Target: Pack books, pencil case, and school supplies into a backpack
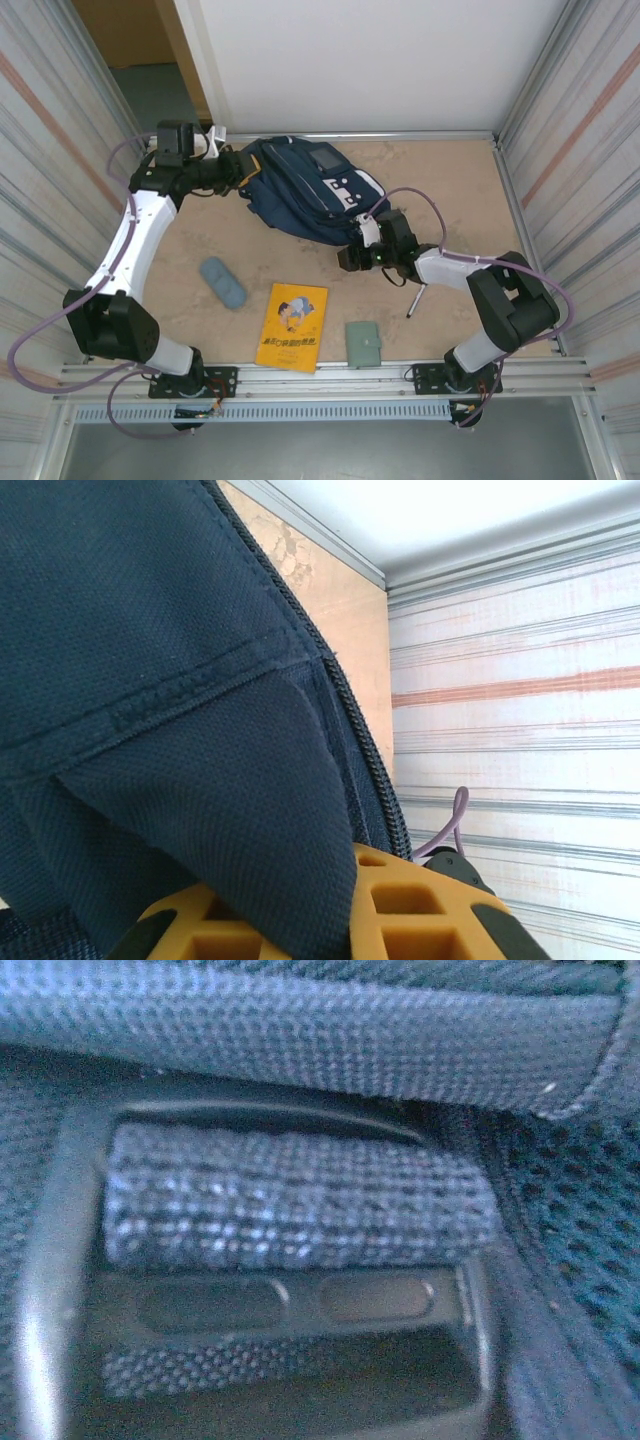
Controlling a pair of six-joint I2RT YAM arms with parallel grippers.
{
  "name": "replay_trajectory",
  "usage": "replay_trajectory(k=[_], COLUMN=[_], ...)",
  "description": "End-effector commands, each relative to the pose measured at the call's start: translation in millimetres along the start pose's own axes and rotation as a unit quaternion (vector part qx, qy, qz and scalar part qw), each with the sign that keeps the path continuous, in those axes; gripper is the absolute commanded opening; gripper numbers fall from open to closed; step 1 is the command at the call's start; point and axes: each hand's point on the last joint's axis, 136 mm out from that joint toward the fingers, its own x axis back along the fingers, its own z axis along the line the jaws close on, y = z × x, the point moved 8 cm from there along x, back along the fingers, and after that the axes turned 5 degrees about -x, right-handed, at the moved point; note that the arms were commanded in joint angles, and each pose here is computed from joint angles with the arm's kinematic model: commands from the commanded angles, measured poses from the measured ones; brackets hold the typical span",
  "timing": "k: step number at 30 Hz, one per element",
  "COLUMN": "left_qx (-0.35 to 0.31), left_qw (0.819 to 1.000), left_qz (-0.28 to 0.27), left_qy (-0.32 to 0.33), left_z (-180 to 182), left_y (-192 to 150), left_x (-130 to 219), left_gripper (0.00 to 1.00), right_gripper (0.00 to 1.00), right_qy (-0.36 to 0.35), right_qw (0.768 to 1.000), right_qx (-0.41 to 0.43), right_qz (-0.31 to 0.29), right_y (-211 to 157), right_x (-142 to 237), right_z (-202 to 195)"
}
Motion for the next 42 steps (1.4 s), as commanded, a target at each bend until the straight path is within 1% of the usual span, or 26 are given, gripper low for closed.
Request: replay_trajectory(k=[1,4,7,9,10,16,26,30,33,35,37,39,42], left_qx=[-0.056,-0.057,-0.05,-0.049,-0.049,-0.041,-0.017,-0.015,-0.013,-0.005,0.001,0.011,0.031], left_qw=[0.997,0.997,0.998,0.998,0.998,0.998,0.999,0.999,0.999,0.998,0.998,0.998,0.997], left_qz=[-0.015,-0.016,-0.014,-0.013,-0.014,-0.018,-0.021,-0.032,-0.049,-0.055,-0.058,-0.061,-0.064], left_qy=[-0.054,-0.051,-0.045,-0.044,-0.042,-0.037,-0.02,-0.022,0.002,0.011,0.008,0.009,0.012], left_z=[-32,-32,-29,-29,-28,-17,9,13,21,27,31,37,48], left_y=[7,7,7,7,7,3,1,-1,2,2,1,-2,-6], left_x=[15,16,14,13,13,6,-19,-29,-32,-35,-40,-46,-53], left_gripper=[0.13,0.14,0.14,0.14,0.14,0.14,0.14,0.14,0.13,0.13,0.13,0.13,0.13], right_gripper=[0.48,0.33,0.14,0.02,0.0,0.0,0.0,0.0,0.0,0.0,0.0,0.0,0.0], right_qy=[0.016,0.021,0.023,0.036,0.047,0.088,0.16,0.189,0.213,0.222,0.229,0.226,0.202], right_qw=[0.996,0.996,0.994,0.993,0.992,0.988,0.975,0.972,0.967,0.967,0.966,0.966,0.97], right_qx=[0.055,0.067,0.081,0.089,0.092,0.113,0.152,0.139,0.123,0.091,0.057,0.035,0.009], right_qz=[-0.064,-0.06,-0.07,-0.072,-0.067,-0.05,0.009,0.03,0.059,0.085,0.108,0.123,0.136], right_y=[19,23,26,29,28,29,54,68,71,73,74,71,66], right_x=[9,10,11,15,16,30,20,11,7,-1,-11,-21,-36], right_z=[8,7,8,13,17,40,93,107,115,118,121,127,132])
